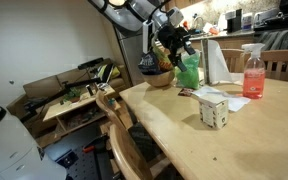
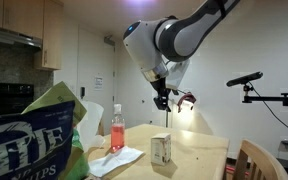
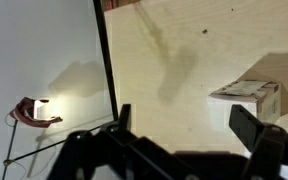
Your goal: Open the white box and remove one tea bag from the box and place it on the table
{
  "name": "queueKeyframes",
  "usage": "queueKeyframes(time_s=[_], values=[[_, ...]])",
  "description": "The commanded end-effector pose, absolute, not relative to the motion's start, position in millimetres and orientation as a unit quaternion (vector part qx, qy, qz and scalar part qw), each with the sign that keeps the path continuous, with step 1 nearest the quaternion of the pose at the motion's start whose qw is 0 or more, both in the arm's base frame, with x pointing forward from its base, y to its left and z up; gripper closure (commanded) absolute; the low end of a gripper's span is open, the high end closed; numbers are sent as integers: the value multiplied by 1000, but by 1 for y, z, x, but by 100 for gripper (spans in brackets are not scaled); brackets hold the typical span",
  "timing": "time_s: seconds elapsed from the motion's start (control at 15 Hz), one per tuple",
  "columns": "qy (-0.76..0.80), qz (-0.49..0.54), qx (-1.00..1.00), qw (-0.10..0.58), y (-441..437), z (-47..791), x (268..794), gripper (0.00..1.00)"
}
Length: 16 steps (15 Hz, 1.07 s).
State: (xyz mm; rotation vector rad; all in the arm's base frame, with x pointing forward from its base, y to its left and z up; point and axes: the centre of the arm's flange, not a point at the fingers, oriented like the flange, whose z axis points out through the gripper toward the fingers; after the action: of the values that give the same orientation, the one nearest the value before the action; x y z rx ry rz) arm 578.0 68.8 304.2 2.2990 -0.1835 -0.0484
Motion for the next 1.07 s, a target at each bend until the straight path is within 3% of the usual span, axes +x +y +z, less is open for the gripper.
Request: queueKeyframes(time_s=[0.0, 1.0], values=[[-27, -39, 920, 389, 63, 284, 604, 0], [74, -93, 924, 363, 70, 234, 642, 0]])
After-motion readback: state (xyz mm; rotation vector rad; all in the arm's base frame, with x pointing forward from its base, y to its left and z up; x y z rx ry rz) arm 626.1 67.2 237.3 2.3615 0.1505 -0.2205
